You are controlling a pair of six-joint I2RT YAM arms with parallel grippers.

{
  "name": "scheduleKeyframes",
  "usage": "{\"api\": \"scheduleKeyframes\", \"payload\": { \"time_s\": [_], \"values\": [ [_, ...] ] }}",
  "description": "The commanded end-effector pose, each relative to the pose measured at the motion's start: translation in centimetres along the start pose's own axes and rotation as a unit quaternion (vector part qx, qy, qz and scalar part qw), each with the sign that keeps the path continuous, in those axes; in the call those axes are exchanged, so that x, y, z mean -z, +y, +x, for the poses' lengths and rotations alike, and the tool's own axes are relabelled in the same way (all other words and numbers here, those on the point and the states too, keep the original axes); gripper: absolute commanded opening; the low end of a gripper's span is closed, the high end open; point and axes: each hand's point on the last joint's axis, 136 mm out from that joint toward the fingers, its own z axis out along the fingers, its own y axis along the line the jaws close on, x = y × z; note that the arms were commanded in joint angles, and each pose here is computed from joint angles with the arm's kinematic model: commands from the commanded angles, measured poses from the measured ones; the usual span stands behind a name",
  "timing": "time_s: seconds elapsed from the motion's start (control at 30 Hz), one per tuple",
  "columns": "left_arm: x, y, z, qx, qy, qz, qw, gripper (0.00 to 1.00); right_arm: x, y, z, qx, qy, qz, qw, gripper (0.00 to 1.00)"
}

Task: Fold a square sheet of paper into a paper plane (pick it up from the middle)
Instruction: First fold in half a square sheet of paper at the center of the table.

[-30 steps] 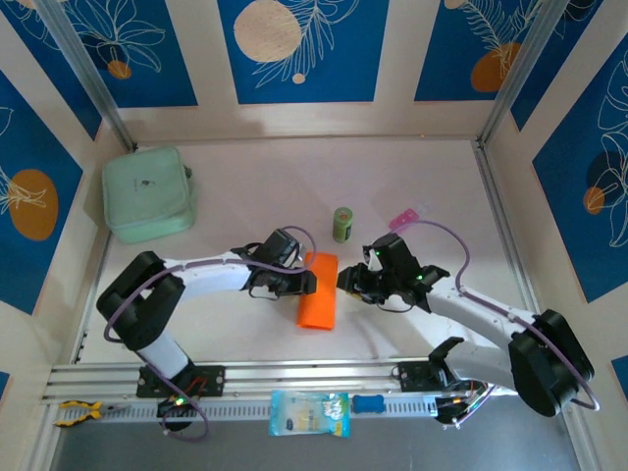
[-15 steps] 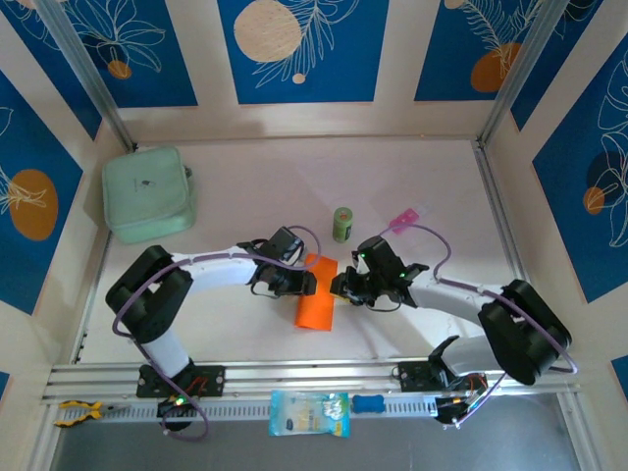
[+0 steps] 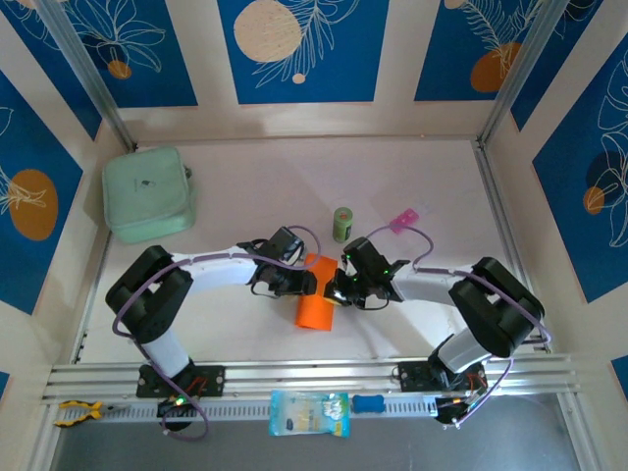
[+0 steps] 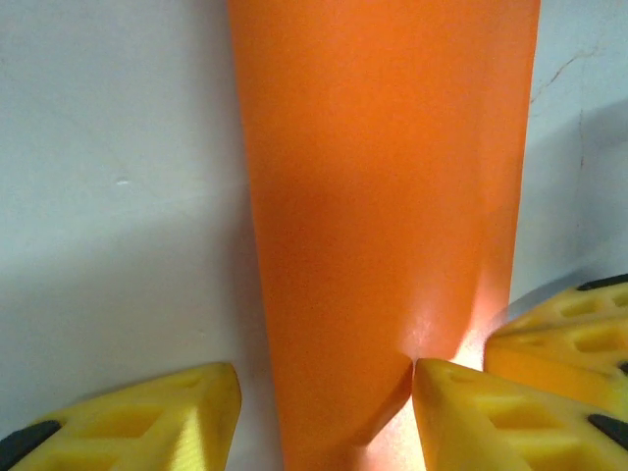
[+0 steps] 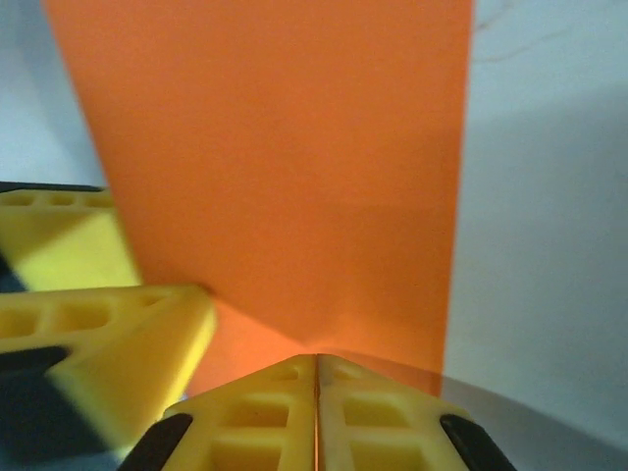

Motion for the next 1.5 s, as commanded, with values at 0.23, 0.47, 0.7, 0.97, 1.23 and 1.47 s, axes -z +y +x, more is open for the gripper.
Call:
{"api": "scheduleKeyframes", "payload": {
  "time_s": [0.23,0.47,0.7,0.97,1.23,1.47],
  "values": [
    [0.8,-0.4,0.2,0.02,-0.015,0.026,0.999,0.59,-0.1,-3.2,0.8,0.05,0.052,0.036,0.997,0.07],
    [1.6,-2.4,-0.6,0.026,-0.043,0.086,0.995,0.59,0.7,-3.1,0.7,0.077,0.08,0.015,0.994,0.07],
    [1.0,-3.0,-0.4,0.041,-0.039,0.118,0.991,0.55,0.6,-3.3,0.6,0.069,0.076,0.013,0.995,0.07],
    [0.2,-2.9,-0.2,0.057,-0.032,0.122,0.99,0.5,0.8,-3.3,0.6,0.064,0.071,0.016,0.995,0.07],
    [-0.6,-2.0,0.1,0.066,-0.022,0.105,0.992,0.49,0.8,-3.3,0.6,0.06,0.071,0.012,0.996,0.07],
    [-1.3,-1.4,0.5,0.069,-0.011,0.09,0.994,0.44,0.7,-2.9,0.5,0.056,0.066,0.002,0.996,0.08]
  ]
}}
